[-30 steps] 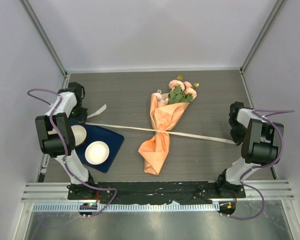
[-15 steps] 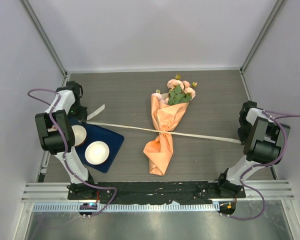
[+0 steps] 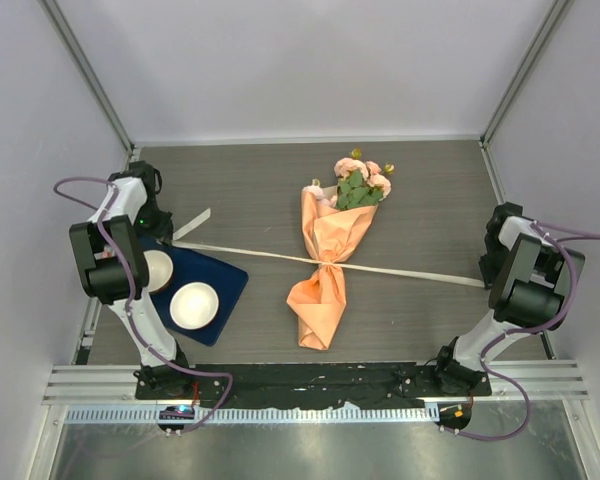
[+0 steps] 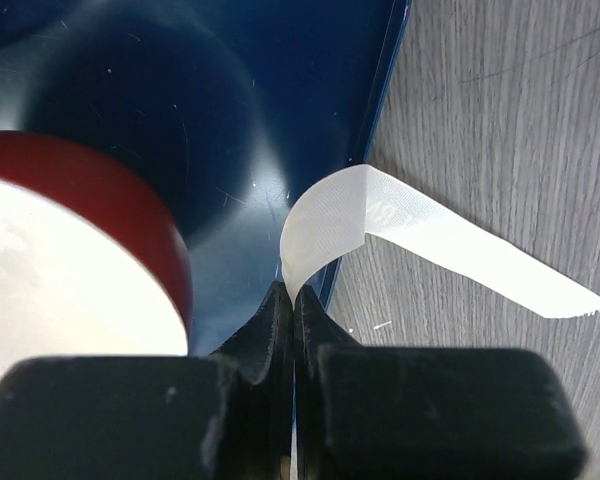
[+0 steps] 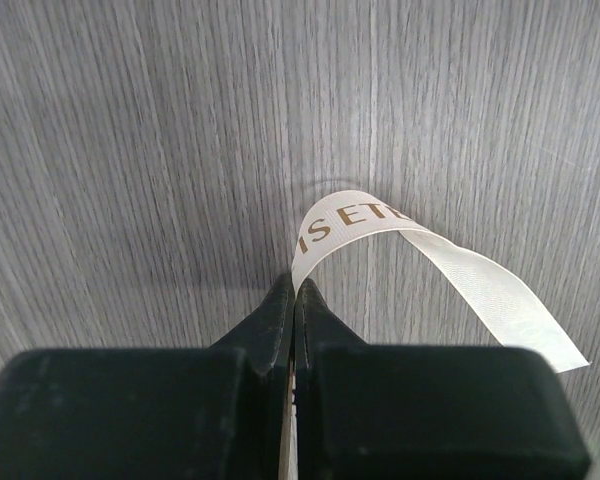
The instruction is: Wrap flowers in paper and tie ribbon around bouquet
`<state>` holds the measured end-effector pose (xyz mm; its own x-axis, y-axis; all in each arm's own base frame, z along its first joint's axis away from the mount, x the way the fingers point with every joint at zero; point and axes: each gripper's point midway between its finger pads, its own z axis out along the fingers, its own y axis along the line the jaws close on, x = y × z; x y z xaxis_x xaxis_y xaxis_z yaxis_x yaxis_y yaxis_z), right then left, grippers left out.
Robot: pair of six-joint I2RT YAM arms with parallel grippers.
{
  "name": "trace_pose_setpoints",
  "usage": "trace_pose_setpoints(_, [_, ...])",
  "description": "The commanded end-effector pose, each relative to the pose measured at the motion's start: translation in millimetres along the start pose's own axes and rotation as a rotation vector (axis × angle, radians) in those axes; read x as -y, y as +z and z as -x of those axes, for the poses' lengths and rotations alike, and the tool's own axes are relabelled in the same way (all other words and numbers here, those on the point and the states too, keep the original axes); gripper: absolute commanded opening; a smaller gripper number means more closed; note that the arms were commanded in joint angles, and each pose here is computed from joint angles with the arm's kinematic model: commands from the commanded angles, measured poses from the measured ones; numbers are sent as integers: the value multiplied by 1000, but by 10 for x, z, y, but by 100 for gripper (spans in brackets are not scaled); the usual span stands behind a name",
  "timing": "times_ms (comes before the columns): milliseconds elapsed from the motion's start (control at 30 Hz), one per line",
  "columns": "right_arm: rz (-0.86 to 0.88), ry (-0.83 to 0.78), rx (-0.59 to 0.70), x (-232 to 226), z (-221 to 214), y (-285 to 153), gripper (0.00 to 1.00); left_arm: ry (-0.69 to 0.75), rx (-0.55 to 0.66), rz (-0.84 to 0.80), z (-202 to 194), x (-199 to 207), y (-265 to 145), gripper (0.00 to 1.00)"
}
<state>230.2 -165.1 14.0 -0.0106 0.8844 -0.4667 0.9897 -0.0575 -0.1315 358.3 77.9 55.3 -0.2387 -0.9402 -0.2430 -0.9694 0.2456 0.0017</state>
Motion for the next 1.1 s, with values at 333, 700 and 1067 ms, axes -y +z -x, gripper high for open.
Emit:
trace_pose_setpoints(333, [263, -204, 227, -301, 136, -783, 0, 416, 179, -322, -631, 880, -987, 0])
trace_pose_setpoints(700, [880, -543, 197, -223, -451, -2063, 0, 725, 62, -621, -1628, 393, -1668, 0])
trace_pose_setpoints(1067, [1000, -597, 190, -344, -441, -2526, 0, 719, -7, -712, -1782, 370, -1912, 0])
